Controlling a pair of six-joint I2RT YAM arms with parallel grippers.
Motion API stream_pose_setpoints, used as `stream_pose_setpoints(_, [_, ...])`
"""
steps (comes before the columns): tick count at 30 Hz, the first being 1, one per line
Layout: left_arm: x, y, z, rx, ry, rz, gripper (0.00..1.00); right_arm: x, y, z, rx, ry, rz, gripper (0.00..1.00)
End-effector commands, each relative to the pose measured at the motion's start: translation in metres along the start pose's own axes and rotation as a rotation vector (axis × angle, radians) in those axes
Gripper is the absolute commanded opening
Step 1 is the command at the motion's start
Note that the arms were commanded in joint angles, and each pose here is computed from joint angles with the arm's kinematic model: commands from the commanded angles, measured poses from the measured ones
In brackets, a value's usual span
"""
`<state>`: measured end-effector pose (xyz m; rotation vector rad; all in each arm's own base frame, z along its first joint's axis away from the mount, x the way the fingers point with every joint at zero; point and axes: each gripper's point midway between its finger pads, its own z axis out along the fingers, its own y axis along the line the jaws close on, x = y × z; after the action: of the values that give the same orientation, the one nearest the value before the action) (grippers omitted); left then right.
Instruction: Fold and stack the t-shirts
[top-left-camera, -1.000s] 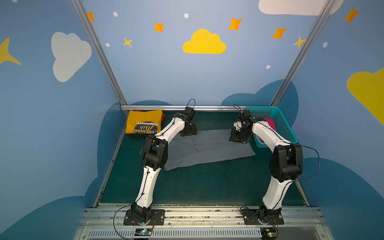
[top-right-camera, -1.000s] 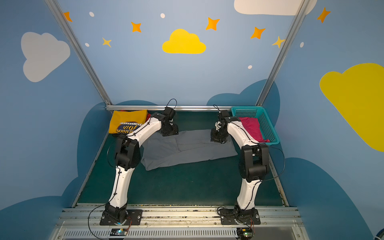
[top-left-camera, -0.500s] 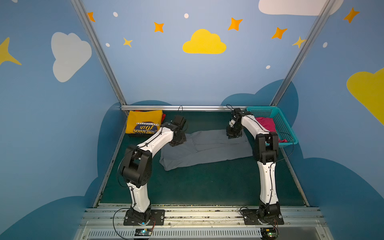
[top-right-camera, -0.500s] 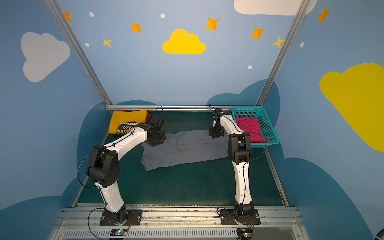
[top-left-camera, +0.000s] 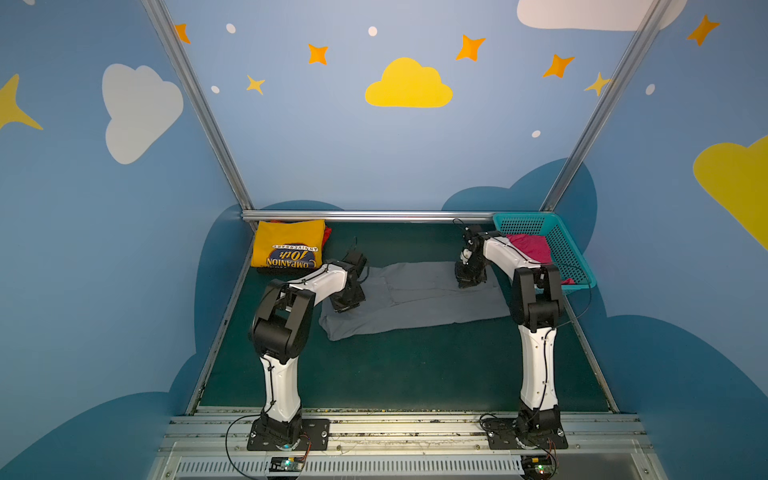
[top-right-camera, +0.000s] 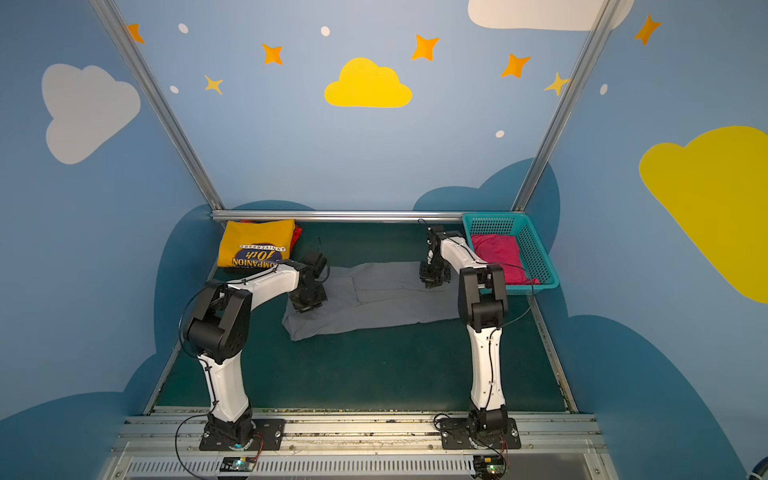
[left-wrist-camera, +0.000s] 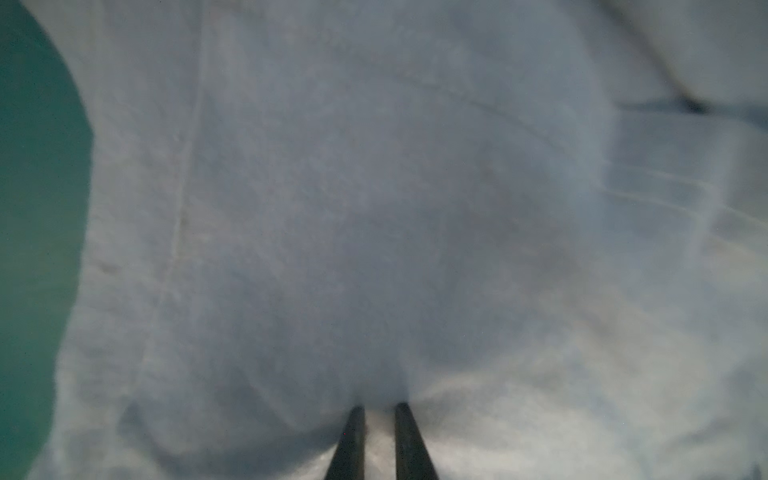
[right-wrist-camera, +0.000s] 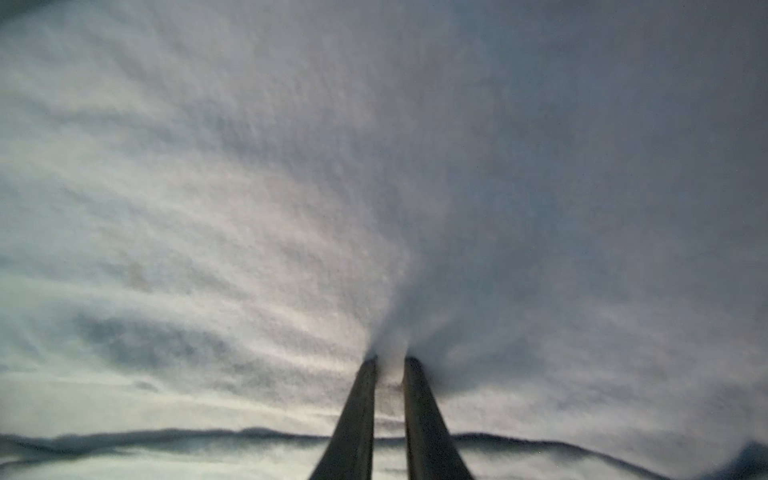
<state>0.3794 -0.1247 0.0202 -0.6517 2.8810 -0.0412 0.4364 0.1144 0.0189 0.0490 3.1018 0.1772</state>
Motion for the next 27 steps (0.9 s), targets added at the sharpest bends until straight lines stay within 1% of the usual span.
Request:
stream_pose_setpoints(1, [0.008, 0.009, 0.026, -0.070, 0.064, 0.009, 0.17, 0.047, -0.026, 0.020, 0.075, 0.133, 0.043, 0.18])
stream_pose_setpoints(5, [0.002, 0.007, 0.039, -0.113, 0.084, 0.028, 0.19, 0.078, -0.029, 0.019, 0.078, 0.159, 0.060, 0.18])
stream_pose_setpoints(9, [-0.009, -0.011, 0.050, -0.098, 0.109, 0.038, 0.19, 0.114, -0.025, 0.016, 0.049, 0.188, 0.077, 0.16])
stream_pose_setpoints(10, [-0.011, -0.015, 0.052, -0.100, 0.116, 0.038, 0.19, 0.123, -0.023, 0.014, 0.038, 0.194, 0.082, 0.16])
stream_pose_setpoints(12, [-0.019, -0.024, 0.059, -0.106, 0.127, 0.043, 0.12, 0.142, -0.018, 0.011, 0.024, 0.201, 0.086, 0.16])
stream_pose_setpoints(14, [-0.027, -0.032, 0.063, -0.114, 0.127, 0.046, 0.12, 0.160, -0.012, 0.008, 0.011, 0.210, 0.092, 0.16])
stream_pose_setpoints(16, [-0.036, -0.042, 0.066, -0.106, 0.125, 0.049, 0.12, 0.176, -0.002, 0.008, -0.021, 0.219, 0.095, 0.16])
stream_pose_setpoints(20, [-0.051, -0.064, 0.077, -0.075, 0.125, 0.043, 0.10, 0.215, 0.036, 0.014, -0.133, 0.264, 0.072, 0.15])
stream_pose_setpoints(23, [-0.060, -0.085, 0.083, -0.030, 0.134, 0.028, 0.10, 0.242, 0.056, 0.018, -0.135, 0.296, 0.036, 0.15])
stream_pose_setpoints(27, [-0.069, -0.123, 0.091, 0.085, 0.131, 0.020, 0.11, 0.268, 0.085, 0.021, -0.172, 0.332, -0.010, 0.17])
